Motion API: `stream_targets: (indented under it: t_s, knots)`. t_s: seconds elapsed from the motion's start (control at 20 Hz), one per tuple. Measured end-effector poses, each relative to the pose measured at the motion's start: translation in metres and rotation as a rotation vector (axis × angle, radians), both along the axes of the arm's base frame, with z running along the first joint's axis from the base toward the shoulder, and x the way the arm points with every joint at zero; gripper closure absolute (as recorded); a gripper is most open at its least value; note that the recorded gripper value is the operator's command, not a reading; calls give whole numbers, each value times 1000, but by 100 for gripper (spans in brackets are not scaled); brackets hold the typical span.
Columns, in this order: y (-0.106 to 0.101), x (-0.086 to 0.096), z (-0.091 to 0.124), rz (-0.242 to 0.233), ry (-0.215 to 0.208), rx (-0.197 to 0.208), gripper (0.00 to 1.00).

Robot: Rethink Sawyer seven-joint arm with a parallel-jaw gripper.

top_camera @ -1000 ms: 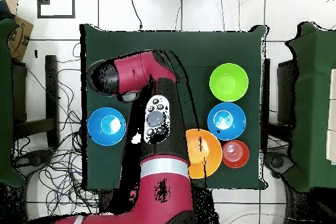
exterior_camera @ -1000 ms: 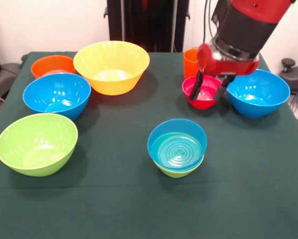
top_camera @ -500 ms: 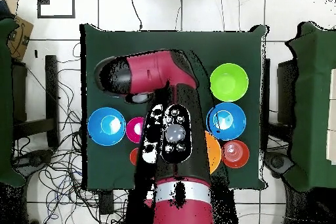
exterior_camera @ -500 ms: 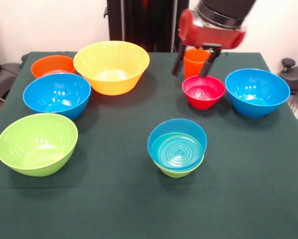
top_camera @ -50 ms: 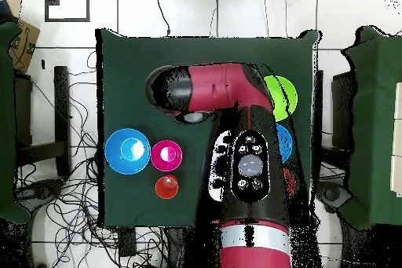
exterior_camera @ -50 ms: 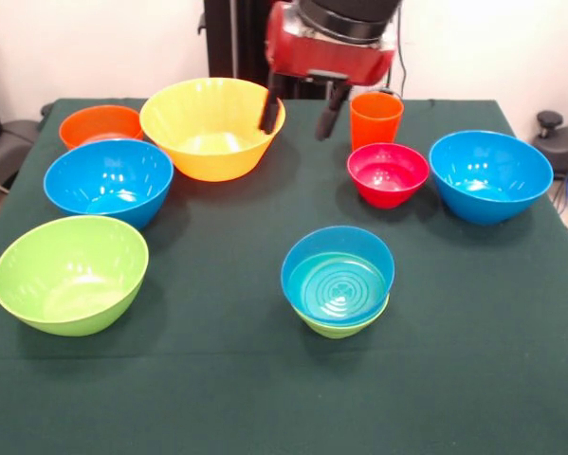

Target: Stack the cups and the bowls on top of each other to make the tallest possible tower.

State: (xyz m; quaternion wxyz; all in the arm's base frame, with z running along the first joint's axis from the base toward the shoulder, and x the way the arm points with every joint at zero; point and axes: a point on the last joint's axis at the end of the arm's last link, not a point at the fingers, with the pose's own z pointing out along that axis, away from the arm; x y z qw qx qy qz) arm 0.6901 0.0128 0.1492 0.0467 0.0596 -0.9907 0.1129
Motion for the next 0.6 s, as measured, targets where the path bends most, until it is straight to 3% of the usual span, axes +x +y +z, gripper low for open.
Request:
stream_targets:
  t_s: [0.6]
  knots:
    - [-51, -10, -10, -47, 19, -14, 0]
